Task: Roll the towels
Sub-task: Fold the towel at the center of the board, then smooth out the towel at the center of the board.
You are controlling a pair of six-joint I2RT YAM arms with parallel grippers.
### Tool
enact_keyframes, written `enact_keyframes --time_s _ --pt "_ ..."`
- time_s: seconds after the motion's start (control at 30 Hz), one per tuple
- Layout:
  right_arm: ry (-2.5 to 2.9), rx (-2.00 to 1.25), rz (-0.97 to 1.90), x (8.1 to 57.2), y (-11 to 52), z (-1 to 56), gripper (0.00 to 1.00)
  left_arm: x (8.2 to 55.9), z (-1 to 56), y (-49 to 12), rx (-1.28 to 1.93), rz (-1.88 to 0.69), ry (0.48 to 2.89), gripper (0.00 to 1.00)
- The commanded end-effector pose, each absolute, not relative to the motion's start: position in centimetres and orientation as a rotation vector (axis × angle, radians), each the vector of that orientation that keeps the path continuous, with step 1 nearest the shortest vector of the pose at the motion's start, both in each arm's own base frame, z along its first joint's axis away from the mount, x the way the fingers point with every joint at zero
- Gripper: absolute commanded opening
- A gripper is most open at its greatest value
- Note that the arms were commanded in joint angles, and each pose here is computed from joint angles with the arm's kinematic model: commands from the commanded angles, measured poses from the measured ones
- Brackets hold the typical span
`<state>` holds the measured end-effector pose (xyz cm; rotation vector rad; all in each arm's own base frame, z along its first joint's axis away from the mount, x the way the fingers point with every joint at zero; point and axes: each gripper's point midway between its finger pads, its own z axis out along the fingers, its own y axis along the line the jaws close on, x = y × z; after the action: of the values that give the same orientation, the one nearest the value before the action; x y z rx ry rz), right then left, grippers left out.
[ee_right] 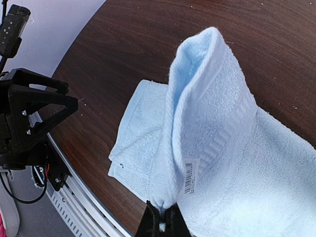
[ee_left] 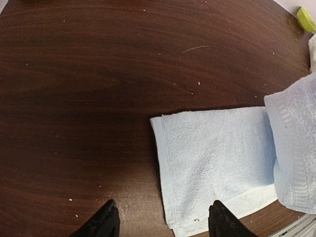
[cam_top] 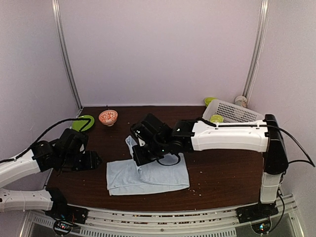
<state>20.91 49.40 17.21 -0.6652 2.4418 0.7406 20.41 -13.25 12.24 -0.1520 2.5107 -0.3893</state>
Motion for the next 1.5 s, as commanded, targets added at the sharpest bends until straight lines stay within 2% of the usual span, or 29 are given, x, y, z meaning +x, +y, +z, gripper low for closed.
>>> enact_keyframes --time_s 0.0,0.27,0.4,0.47,0.5,0.63,0.73,0.87,1.03,1.17,1.33,1.47 --pt "2.479 -0.647 0.769 20.6 50.8 16.8 0.0 20.4 11.9 -12.8 -0.176 -0.376 2.502 0.63" --pt "2.526 -0.758 0.991 18.2 57.0 16.9 0.01 20.1 11.7 -12.5 -0.206 -0.384 2.5 0.63" --pt "2.528 -0.89 1.068 15.9 58.0 17.3 0.42 20.0 11.8 -12.4 -0.21 -0.382 2.499 0.63" --pt "2.493 -0.905 1.078 15.8 57.1 18.5 0.53 20.0 11.8 -12.3 -0.207 -0.38 2.498 0.63" --pt "2.468 -0.901 1.071 16.2 56.4 19.4 0.55 20.0 11.9 -12.4 -0.203 -0.38 2.5 0.63" --pt "2.42 -0.791 0.966 18.9 51.6 21.2 0.56 20.1 11.7 -13.2 -0.177 -0.409 2.521 0.63" --pt "2.462 -0.698 0.778 21.4 46.6 18.6 0.53 20.3 10.9 -14.7 -0.149 -0.471 2.548 0.64" --pt "2.523 -0.571 0.672 23.0 41.2 15.9 0.5 20.6 9.7 -16.9 -0.118 -0.547 2.603 0.64" --pt "2.574 -0.534 0.615 22.5 38.0 12.9 0.49 20.7 8.7 -20.0 -0.034 -0.639 2.657 0.58" --pt "2.643 -0.546 0.574 21.6 37.1 10.0 0.45 21.1 9.7 -22.8 0.09 -0.663 2.646 0.57" --pt "2.738 -0.559 0.479 20.4 35.1 6.4 0.41 21.5 7.3 -25.3 0.25 -0.571 2.715 0.56" --pt "2.8 -0.563 0.418 19.0 33.1 4.2 0.4 20.3 3.8 -25.2 0.315 -0.463 2.823 0.48"
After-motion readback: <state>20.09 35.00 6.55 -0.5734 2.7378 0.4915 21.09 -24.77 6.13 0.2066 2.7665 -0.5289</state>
